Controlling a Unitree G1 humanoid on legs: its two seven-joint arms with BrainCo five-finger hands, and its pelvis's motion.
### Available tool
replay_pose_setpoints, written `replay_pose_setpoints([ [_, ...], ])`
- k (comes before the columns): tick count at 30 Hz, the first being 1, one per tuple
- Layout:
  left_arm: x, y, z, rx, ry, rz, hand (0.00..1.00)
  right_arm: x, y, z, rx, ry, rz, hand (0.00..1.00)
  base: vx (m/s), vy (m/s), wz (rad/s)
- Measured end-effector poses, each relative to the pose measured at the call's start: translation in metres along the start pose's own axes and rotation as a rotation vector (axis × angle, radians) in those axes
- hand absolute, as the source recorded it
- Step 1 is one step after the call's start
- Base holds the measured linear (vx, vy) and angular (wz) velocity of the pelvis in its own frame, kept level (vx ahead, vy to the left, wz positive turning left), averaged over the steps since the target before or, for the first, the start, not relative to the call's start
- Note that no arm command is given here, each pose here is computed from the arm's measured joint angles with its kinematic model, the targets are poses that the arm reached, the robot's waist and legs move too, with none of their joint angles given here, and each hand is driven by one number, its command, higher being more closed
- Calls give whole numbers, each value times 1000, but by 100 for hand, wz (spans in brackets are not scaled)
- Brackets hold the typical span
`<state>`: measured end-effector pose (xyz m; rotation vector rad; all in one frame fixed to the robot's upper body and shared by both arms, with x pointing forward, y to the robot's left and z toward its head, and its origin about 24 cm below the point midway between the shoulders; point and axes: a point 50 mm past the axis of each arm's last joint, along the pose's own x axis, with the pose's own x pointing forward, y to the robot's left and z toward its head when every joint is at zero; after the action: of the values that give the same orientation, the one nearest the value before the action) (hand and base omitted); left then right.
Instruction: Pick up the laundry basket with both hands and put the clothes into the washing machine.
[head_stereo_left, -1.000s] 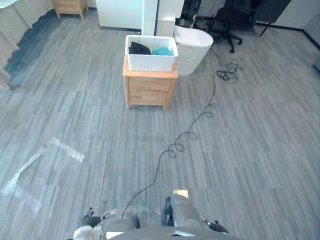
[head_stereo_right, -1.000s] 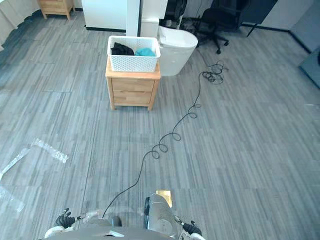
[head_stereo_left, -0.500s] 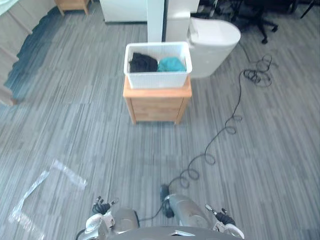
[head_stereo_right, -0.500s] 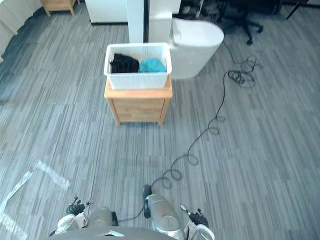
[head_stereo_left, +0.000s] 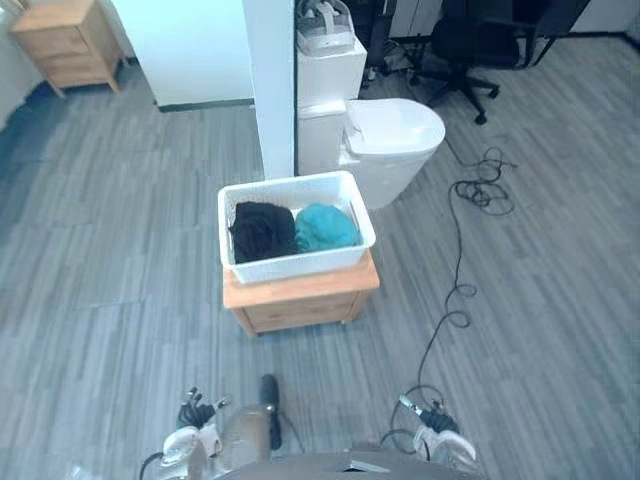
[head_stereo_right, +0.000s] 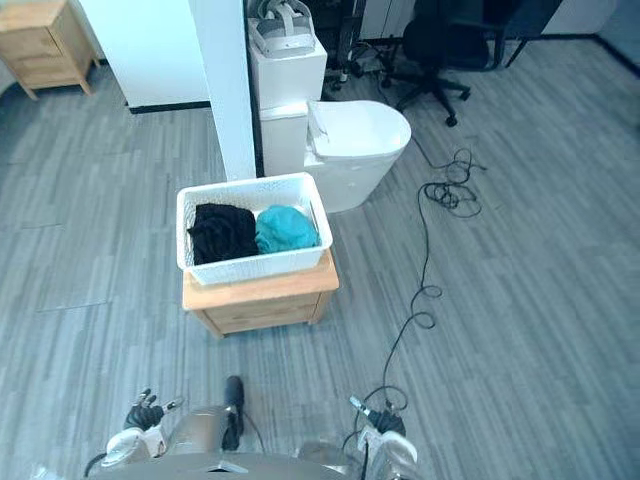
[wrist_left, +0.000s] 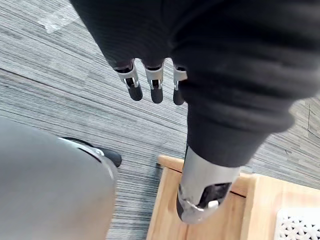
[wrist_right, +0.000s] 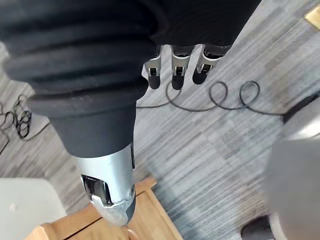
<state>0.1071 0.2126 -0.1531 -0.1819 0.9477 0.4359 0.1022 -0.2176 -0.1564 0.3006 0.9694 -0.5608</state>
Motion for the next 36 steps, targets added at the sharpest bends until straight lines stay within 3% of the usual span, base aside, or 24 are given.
replay_pose_setpoints([
  [7, 0, -3, 2, 36, -13, -19, 0, 3, 13, 13, -34, -32, 51, 0, 313, 36, -2],
  [17, -7, -11, -23, 25, 63, -20, 0, 0, -26, 1, -11, 12, -69, 0, 156, -158, 17],
  [20, -7, 0, -24, -56, 68, 44, 0, -1, -27, 6, 6, -20, -100, 0, 5, -10, 1],
  [22, -8, 22, -23, -260, 57, 167, 0, -4, -29, 21, 62, -117, -134, 0, 18, 18, -2],
  [25, -20, 76, -2, -588, -121, 395, 0, -25, -36, 55, 99, -347, -155, 0, 51, 17, -5],
  [27, -39, 118, 26, -718, -325, 526, 0, -46, -46, 89, 97, -532, -171, 0, 99, 10, -3],
  [30, -79, 155, 84, -717, -665, 602, 0, -79, -57, 135, 84, -776, -203, 0, 129, 12, -5],
  [33, -114, 161, 139, -655, -939, 569, 0, -108, -56, 178, 19, -977, -179, 0, 81, 22, -5],
  [36, -131, 152, 205, -582, -1159, 442, 0, -128, -54, 221, -66, -1141, -154, 0, -7, 37, 8],
])
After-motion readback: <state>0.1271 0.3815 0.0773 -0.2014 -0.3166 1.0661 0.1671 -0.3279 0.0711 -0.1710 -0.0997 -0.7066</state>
